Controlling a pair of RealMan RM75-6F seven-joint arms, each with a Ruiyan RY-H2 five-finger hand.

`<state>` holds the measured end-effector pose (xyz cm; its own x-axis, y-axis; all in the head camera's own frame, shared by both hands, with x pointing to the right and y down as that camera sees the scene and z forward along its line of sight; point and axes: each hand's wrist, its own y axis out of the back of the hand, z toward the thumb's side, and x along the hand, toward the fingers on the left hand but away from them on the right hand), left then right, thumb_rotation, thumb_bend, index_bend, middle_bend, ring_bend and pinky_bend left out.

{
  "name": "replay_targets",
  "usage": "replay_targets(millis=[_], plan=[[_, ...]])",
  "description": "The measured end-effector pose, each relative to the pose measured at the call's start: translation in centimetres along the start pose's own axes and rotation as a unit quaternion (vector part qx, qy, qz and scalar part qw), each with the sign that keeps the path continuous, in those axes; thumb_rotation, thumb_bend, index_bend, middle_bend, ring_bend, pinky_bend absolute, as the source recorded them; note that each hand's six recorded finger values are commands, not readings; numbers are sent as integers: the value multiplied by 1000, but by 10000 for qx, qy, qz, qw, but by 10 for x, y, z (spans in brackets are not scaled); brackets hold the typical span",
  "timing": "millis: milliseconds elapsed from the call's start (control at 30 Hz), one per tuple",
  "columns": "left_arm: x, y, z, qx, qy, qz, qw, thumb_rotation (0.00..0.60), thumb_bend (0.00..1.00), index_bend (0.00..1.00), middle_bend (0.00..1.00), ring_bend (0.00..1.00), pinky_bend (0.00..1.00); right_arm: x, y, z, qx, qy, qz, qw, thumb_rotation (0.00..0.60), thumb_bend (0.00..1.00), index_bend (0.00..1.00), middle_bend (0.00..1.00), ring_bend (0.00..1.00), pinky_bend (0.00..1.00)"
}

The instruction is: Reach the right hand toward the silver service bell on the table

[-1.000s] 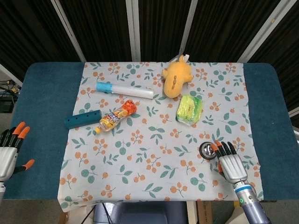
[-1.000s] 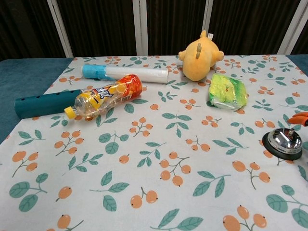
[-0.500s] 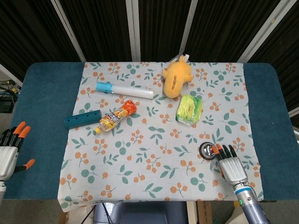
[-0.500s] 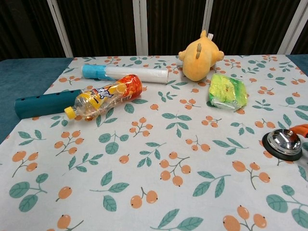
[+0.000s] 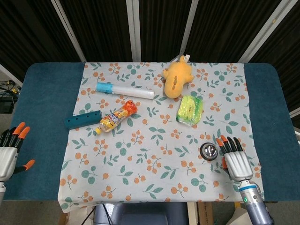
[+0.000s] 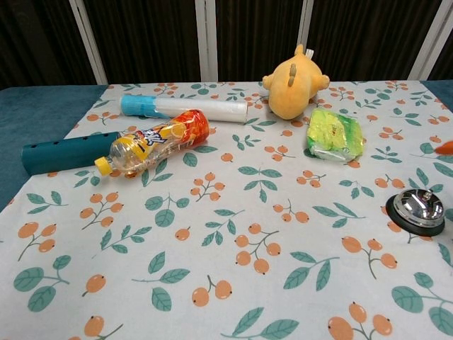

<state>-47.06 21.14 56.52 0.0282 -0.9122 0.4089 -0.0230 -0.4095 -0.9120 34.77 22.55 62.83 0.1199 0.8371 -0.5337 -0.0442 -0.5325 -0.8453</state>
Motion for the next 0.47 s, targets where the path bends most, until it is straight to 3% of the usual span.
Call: replay_targets(millis=[67,167,467], plan=[[0,0,-1,11,-1,-4,10000,600,25,0,0,0,0,4,16,-7,-125,-61,-233,9996,600,461,0,0,0,0],[-1,-1,-1,18,-4,-25,10000,600,25,0,0,0,0,14,35,-19,-246,-183,-466,9984,600,321,0,0,0,0],[-1,-1,0,29,-23,-48,10000,600,25,0,0,0,0,53,58,-52,-306,-289,-913,9949,600,306,0,0,0,0]])
